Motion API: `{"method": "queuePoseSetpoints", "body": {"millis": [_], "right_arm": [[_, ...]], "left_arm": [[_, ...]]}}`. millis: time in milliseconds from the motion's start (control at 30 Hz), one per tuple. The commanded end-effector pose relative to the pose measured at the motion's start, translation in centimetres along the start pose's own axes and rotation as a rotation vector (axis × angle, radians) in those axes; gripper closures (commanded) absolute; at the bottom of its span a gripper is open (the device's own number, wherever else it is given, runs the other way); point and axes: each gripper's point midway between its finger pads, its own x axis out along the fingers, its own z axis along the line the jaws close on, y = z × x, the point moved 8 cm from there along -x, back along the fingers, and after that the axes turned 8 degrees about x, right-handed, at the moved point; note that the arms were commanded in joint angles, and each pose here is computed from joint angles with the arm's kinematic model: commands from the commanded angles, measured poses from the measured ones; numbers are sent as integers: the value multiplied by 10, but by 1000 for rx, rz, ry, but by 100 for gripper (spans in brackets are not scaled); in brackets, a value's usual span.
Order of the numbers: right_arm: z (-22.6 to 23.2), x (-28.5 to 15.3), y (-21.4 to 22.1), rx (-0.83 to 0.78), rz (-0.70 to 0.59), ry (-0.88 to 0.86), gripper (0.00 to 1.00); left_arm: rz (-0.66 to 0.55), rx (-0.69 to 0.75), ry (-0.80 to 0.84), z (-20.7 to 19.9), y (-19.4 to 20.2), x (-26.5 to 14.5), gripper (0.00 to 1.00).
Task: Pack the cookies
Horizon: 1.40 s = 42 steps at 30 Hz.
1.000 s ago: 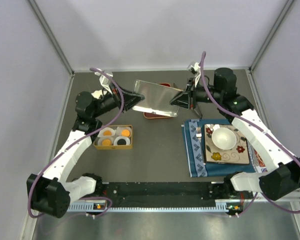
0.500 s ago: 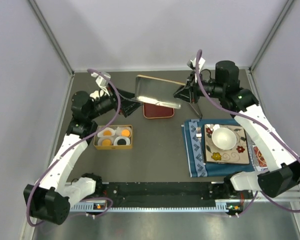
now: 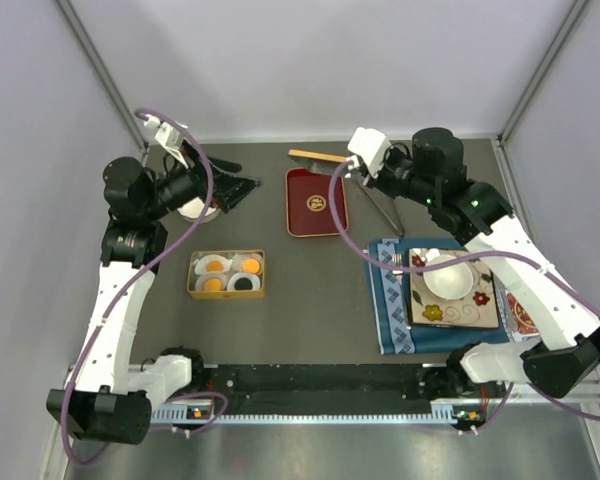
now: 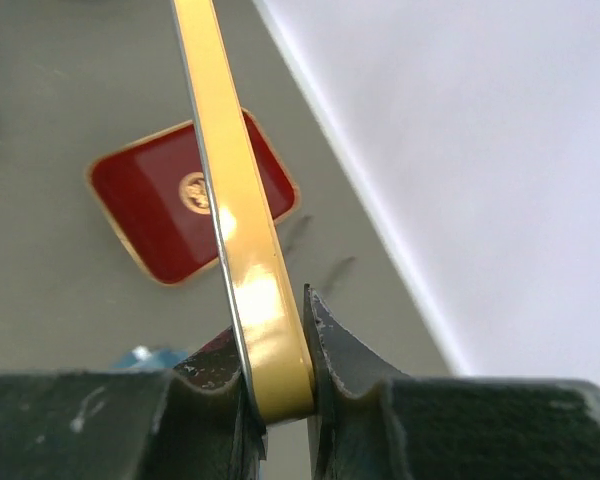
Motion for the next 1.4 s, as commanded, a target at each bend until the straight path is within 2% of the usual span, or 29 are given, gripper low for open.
{"method": "queuePoseSetpoints", "body": {"millis": [0, 133, 300, 367, 400, 433, 500, 700, 733, 1100, 1367], "right_arm": [[-21, -32, -31, -288, -54, 233, 100], [-6, -33, -27, -421, -58, 260, 100], [12, -54, -28, -623, -190, 380, 100], [27, -54, -14, -689, -216, 374, 100], [27, -57, -19, -720, -267, 426, 100], [34, -51, -8, -747, -253, 404, 100], [39, -56, -11, -802, -313, 432, 100], [68, -39, 15, -994, -381, 409, 100], [69, -41, 12, -1007, -422, 438, 100], [88, -24, 0, -1102, -527, 497, 100], [98, -13, 1, -1128, -566, 503, 100]], "left_arm": [[60, -102, 5, 8, 0, 4, 2], [110, -195, 29, 16, 6, 12, 2], [172, -290, 68, 22, 14, 18, 3], [209, -331, 84, 24, 18, 20, 2], [214, -329, 96, 24, 17, 20, 2], [224, -328, 106, 23, 16, 20, 2], [244, -341, 119, 23, 19, 19, 2], [312, -391, 167, 26, 29, 20, 1], [325, -398, 168, 26, 32, 20, 1], [403, -381, 109, 32, 55, 28, 1], [420, -408, 167, 30, 59, 35, 1]]}}
